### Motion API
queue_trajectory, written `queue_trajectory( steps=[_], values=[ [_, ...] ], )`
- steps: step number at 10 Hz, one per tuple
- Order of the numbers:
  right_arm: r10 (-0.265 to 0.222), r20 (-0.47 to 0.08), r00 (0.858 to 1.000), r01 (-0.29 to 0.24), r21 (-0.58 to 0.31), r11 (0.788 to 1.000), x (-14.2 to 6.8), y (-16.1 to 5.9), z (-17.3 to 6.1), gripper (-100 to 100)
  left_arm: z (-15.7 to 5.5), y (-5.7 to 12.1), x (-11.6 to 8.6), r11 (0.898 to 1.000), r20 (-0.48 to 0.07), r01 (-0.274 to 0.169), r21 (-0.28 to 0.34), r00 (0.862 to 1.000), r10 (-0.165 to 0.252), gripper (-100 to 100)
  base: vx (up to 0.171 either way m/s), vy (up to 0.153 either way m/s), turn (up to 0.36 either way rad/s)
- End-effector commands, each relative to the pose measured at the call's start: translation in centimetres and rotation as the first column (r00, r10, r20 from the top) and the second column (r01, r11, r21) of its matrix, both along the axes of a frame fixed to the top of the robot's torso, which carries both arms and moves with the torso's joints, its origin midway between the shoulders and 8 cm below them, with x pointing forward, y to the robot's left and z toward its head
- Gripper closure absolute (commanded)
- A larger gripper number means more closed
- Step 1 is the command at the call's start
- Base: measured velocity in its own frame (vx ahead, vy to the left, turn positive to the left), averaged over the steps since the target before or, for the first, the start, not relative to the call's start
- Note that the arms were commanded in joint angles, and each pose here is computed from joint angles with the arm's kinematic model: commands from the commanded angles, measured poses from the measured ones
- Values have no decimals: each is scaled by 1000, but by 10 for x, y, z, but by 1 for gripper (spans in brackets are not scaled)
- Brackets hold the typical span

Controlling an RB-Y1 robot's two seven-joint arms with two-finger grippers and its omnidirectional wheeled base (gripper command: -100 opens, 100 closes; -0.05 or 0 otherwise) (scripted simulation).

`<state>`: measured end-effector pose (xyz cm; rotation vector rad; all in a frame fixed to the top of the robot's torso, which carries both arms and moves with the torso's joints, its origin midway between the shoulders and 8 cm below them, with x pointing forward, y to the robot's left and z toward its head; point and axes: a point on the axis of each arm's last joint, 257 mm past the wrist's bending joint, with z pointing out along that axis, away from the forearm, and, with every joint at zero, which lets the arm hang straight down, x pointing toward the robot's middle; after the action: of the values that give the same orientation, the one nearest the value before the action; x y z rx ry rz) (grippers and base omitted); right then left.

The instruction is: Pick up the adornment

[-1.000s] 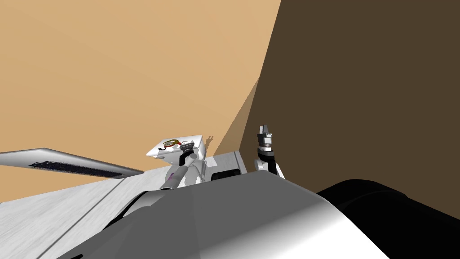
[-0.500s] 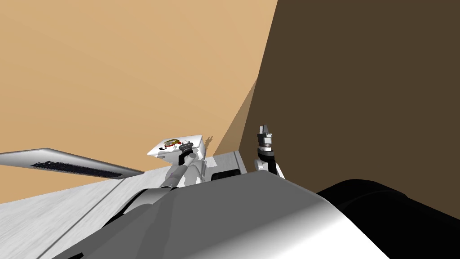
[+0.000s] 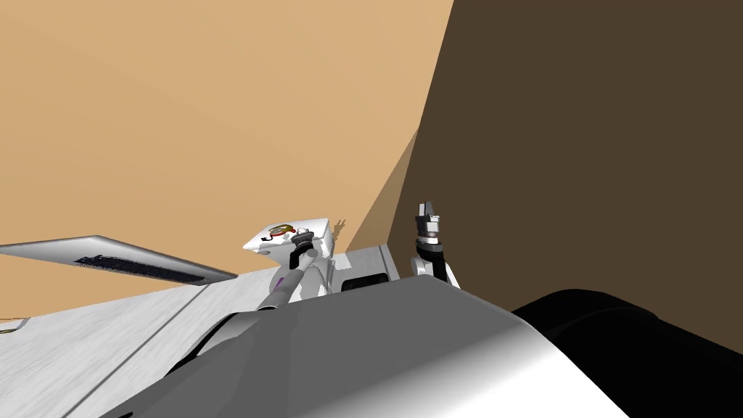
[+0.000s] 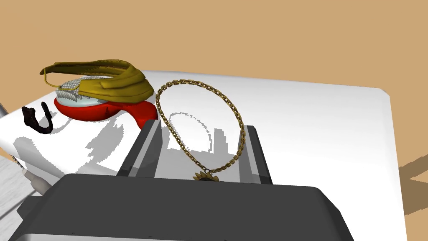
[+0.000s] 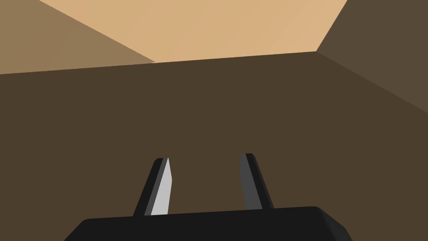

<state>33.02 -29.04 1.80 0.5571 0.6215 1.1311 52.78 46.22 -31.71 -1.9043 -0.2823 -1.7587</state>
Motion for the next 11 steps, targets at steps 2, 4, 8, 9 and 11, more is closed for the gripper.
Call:
queue_trajectory(
  steps=[2, 4, 8, 9, 11],
  values=[
    [0, 0, 1000, 0, 0, 1000, 0, 0, 0, 0, -9, -29, -6, 999, -4, 46, -10, 999, -46, 100, 79, 28, 105],
    [0, 0, 1000, 0, 0, 1000, 0, 0, 0, 0, -18, -48, -16, 997, -9, 71, -28, 997, -72, 100, 40, 12, 53],
    [0, 0, 1000, 0, 0, 1000, 0, 0, 0, 0, -20, -68, -25, 994, -10, 104, -22, 995, -104, 100, 64, 17, 62],
    [0, 0, 1000, 0, 0, 1000, 0, 0, 0, 0, -31, -82, -36, 992, -28, 120, -34, 992, -121, 100, 52, 24, 103],
    [0, 0, 1000, 0, 0, 1000, 0, 0, 0, 0, -17, -85, -34, 992, -1, 127, -25, 992, -127, 100, 40, 12, 51]
  ],
)
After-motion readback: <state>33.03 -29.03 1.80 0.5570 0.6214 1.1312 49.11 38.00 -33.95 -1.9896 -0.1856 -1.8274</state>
